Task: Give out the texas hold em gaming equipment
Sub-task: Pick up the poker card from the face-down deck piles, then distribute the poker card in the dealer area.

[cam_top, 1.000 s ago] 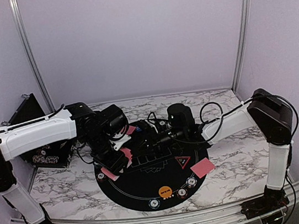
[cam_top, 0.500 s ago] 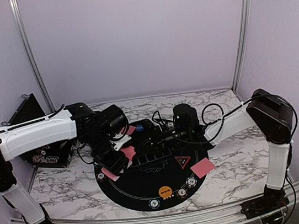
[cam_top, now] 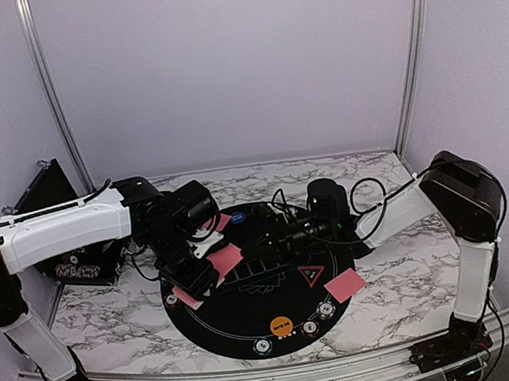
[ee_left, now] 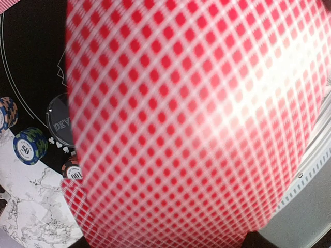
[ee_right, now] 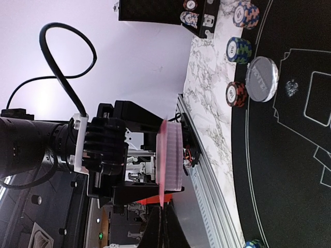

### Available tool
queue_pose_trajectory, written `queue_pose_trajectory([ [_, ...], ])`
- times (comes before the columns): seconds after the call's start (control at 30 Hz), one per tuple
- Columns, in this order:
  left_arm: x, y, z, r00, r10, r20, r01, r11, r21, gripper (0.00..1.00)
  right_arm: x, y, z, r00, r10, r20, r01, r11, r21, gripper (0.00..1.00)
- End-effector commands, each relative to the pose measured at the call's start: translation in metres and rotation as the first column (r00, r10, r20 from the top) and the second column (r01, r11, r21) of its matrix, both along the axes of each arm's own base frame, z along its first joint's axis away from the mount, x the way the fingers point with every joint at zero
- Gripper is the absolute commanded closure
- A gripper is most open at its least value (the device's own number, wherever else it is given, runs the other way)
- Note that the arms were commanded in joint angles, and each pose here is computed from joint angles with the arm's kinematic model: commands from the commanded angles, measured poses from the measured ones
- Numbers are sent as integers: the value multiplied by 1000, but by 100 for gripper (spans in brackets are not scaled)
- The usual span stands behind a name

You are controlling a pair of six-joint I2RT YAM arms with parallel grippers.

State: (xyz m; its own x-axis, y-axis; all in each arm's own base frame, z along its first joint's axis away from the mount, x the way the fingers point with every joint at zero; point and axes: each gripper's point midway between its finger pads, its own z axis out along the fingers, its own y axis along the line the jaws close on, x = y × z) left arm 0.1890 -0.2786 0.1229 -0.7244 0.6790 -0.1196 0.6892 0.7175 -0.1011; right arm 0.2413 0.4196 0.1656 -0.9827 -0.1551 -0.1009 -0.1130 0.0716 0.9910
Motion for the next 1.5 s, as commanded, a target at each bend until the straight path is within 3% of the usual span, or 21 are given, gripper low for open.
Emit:
queue_pose_trajectory([
  [0.0, -2, 2, 6, 1000, 7, 5, -7, 1000, -13, 43, 7, -16, 26, 998, -30, 50, 27, 998, 57, 100],
  [0.43, -2, 1, 6, 1000, 5, 6, -5, 1000, -16, 43, 29, -52, 26, 992, -107, 68, 105, 994, 31, 100],
  [0.7, -2, 2, 8, 1000, 5, 12, -4, 1000, -21, 43, 42, -56, -8, 988, -132, 80, 138, 987, -79, 100],
  [0.93, -1, 3, 8, 1000, 8, 18, -8, 1000, -16, 42, 37, -28, -53, 987, -93, 133, 121, 968, -219, 100],
  [1.47, 1, 4, 13, 999, 16, 30, -15, 1000, -23, 42, -9, 48, -94, 999, 11, 41, -3, 981, -196, 100],
])
